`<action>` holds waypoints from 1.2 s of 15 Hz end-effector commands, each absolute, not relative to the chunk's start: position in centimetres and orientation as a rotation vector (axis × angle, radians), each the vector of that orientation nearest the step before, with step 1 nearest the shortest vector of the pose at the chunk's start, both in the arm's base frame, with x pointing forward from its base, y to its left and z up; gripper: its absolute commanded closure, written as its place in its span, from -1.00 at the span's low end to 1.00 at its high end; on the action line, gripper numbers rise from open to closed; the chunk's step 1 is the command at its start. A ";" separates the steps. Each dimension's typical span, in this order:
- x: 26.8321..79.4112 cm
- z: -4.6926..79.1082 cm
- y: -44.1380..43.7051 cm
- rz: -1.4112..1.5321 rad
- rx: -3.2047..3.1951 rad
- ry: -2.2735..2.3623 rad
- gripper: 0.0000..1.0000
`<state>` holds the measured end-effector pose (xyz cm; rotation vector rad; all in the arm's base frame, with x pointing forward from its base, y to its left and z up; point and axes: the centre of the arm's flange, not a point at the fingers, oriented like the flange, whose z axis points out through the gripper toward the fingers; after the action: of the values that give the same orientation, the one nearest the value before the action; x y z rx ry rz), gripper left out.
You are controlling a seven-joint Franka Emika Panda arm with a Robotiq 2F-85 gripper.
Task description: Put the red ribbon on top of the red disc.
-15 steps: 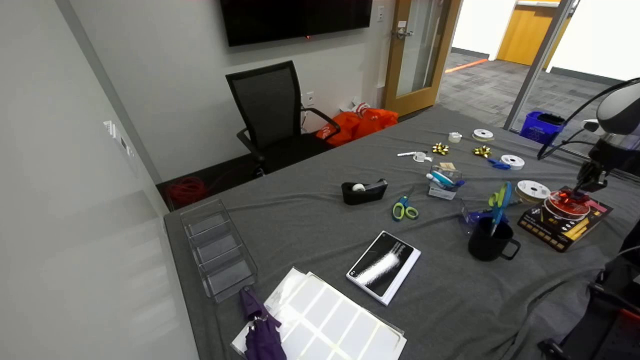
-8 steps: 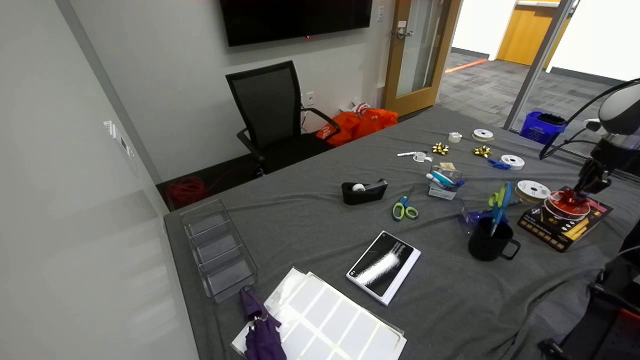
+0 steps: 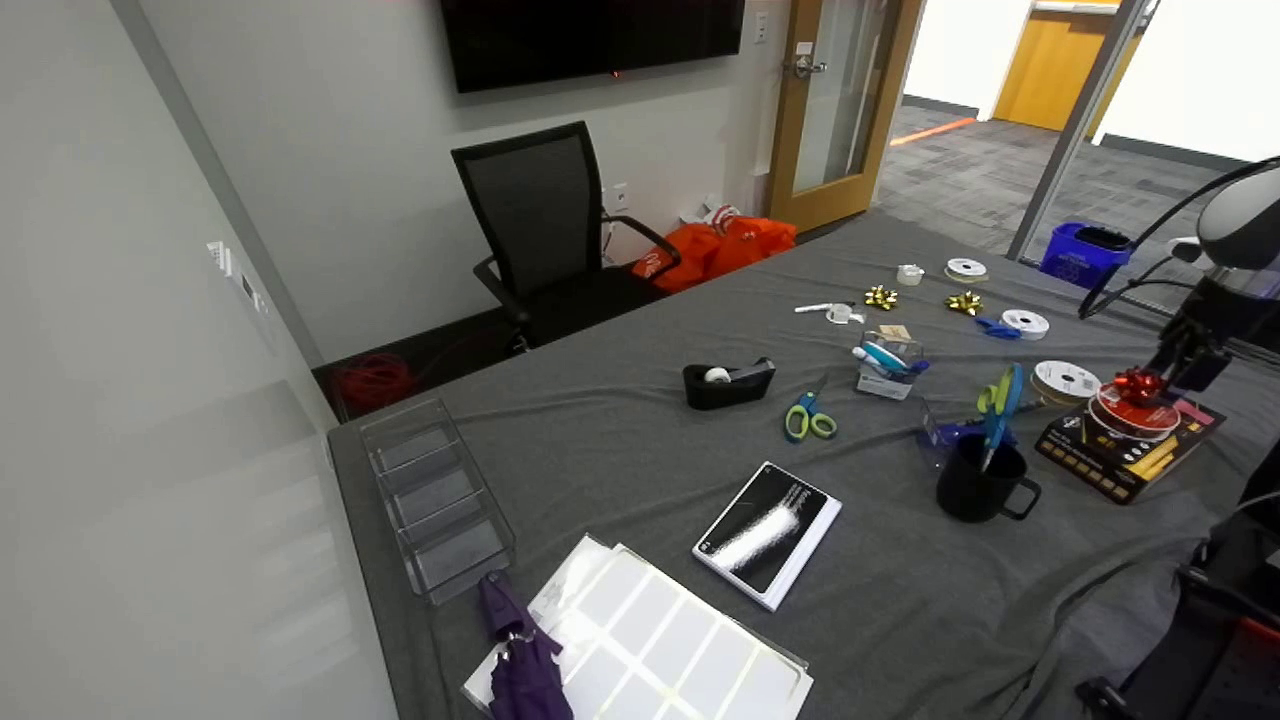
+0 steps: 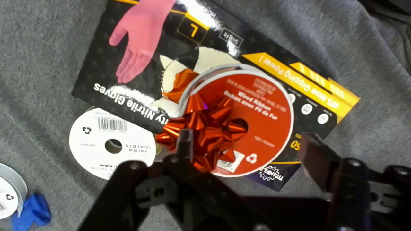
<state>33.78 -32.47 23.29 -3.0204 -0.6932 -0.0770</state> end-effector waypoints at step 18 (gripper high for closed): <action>32.3 22.3 -31.7 -0.015 -2.938 -0.783 -1.00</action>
<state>33.08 -31.58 21.86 -2.9579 -0.7433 -0.0046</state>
